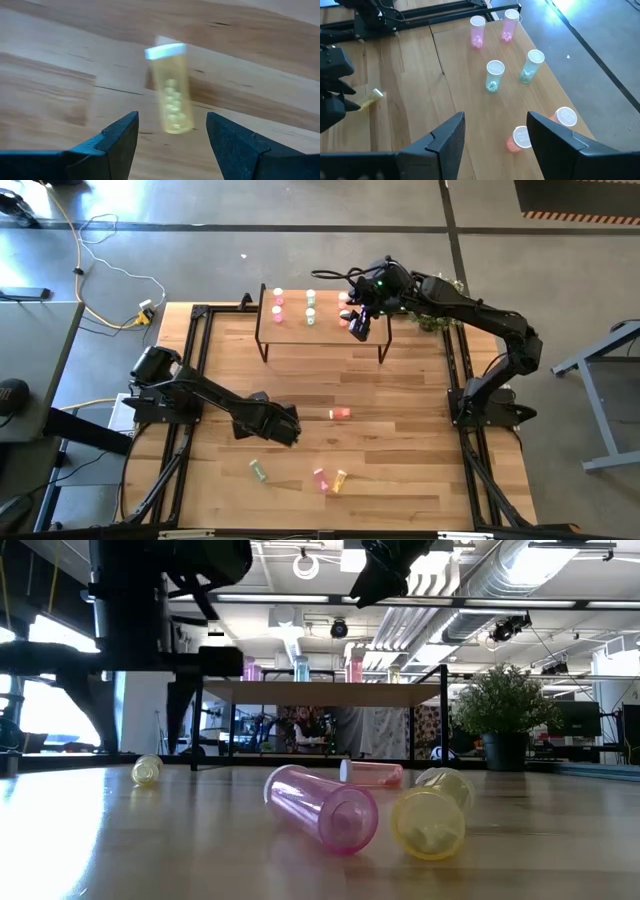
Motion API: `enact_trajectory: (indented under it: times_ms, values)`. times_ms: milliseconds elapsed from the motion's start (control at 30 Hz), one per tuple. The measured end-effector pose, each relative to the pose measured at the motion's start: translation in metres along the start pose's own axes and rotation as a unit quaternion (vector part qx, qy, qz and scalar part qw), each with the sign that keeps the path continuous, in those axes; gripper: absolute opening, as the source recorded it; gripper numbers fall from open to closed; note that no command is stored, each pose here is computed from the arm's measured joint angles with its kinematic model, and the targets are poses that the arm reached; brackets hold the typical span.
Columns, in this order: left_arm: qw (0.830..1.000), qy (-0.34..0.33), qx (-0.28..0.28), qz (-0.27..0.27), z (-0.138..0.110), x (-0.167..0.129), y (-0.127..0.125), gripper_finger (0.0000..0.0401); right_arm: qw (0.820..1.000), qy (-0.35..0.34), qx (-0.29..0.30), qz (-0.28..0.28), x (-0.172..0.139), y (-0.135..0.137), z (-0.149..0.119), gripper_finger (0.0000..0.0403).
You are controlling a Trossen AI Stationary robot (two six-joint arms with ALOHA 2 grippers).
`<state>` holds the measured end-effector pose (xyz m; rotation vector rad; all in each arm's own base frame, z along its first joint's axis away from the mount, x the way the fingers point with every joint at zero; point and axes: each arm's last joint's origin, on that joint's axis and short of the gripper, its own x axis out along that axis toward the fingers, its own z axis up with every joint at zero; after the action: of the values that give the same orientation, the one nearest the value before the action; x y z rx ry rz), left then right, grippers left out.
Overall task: Pick and place medicine bottles onto shelf by color
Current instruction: Put the top yellow pill bottle on the shelf aligned with the other yellow pill bottle
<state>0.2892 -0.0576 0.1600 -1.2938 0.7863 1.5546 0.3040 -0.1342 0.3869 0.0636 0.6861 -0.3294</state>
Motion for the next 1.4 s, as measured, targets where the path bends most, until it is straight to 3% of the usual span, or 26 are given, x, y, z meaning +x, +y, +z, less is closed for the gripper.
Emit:
enact_trajectory:
  times_ms: [333,733,1233,1400]
  values:
    - [0.999,0.001,-0.001,0.044,-0.005,0.022,-0.004,0.0225,1.0,0.003,0.001,0.0,0.0,0.0,-0.001,0.0204]
    - [0.995,0.003,0.053,0.08,0.005,0.03,-0.007,0.0222,1.0,0.009,-0.003,0.001,0.0,0.0,-0.002,0.0204]
    - [0.99,-0.003,0.112,0.09,0.011,0.032,-0.008,0.0121,1.0,0.01,-0.006,0.001,0.0,0.0,-0.002,0.0204]
    - [0.982,0.01,0.166,0.084,0.01,0.031,-0.008,0.0097,1.0,0.01,-0.007,0.001,0.0,0.0,-0.002,0.0204]
